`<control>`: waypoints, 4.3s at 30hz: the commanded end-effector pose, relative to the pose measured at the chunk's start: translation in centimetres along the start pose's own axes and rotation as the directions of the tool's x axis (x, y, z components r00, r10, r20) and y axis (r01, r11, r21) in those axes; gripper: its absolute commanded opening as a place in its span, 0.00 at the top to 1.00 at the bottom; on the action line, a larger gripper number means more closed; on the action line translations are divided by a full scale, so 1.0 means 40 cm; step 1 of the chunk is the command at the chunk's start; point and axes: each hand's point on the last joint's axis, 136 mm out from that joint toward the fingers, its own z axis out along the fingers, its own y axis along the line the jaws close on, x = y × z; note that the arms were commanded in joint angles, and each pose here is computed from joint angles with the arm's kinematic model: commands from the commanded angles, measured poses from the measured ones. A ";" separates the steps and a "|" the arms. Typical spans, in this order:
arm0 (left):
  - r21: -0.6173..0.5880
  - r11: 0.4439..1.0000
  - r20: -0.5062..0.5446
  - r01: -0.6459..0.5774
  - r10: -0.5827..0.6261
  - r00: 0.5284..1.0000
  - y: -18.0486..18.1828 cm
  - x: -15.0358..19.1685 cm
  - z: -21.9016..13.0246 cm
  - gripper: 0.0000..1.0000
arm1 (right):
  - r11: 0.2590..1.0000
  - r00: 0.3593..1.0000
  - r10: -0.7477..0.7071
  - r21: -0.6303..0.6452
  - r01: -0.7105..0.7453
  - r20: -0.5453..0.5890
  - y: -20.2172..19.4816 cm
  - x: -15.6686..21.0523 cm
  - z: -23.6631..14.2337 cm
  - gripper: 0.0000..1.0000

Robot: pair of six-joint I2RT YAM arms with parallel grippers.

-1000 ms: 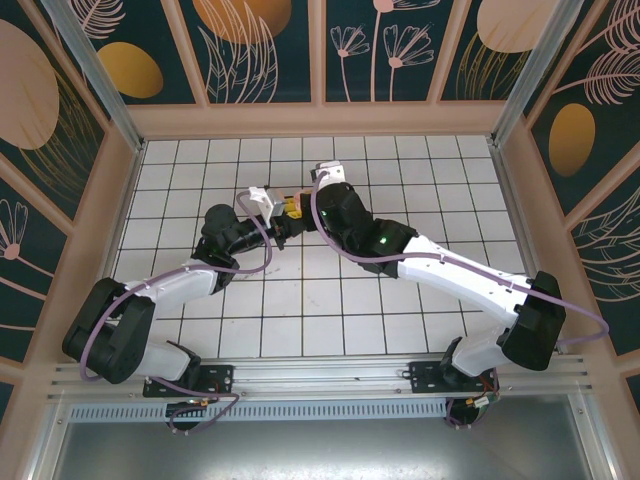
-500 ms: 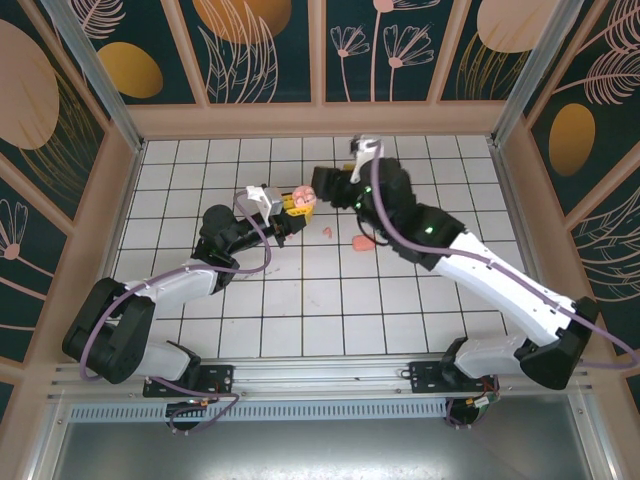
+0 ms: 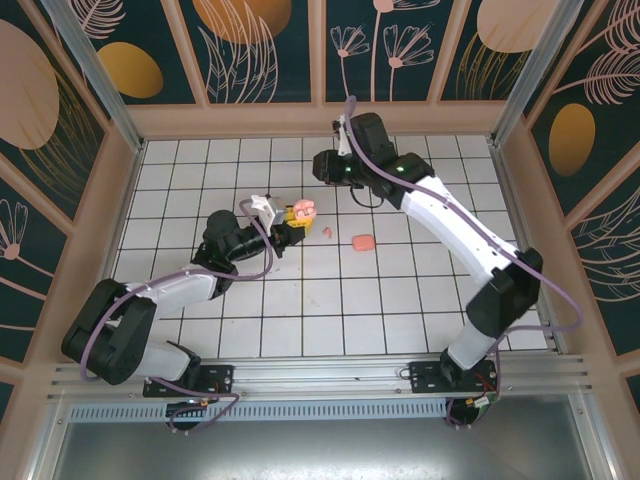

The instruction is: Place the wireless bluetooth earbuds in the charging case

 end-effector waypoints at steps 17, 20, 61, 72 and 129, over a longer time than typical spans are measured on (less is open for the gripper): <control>-0.006 0.999 0.020 -0.042 0.042 0.999 0.006 -0.049 0.015 1.00 | 0.986 0.934 -0.122 -0.152 0.074 -0.336 0.111 0.275 -0.010 0.94; -0.013 0.999 0.042 -0.032 0.032 0.999 0.010 -0.061 0.017 1.00 | 0.989 0.942 -0.096 -0.138 0.054 -0.321 0.103 0.292 -0.052 0.96; -0.591 0.496 -0.247 0.636 -0.862 0.443 0.076 0.559 -0.208 0.87 | 0.904 0.949 0.314 0.293 -0.311 0.039 -0.316 0.413 -0.088 0.51; -0.713 0.449 -0.209 0.539 -0.870 0.447 0.130 0.542 -0.255 0.52 | 0.904 0.953 0.302 0.306 -0.299 0.039 -0.314 0.398 -0.083 0.41; -0.772 0.533 0.206 0.345 -0.304 0.930 0.363 -0.143 -0.279 0.01 | 0.867 0.898 0.103 0.481 0.130 -0.429 -0.517 0.486 0.206 0.26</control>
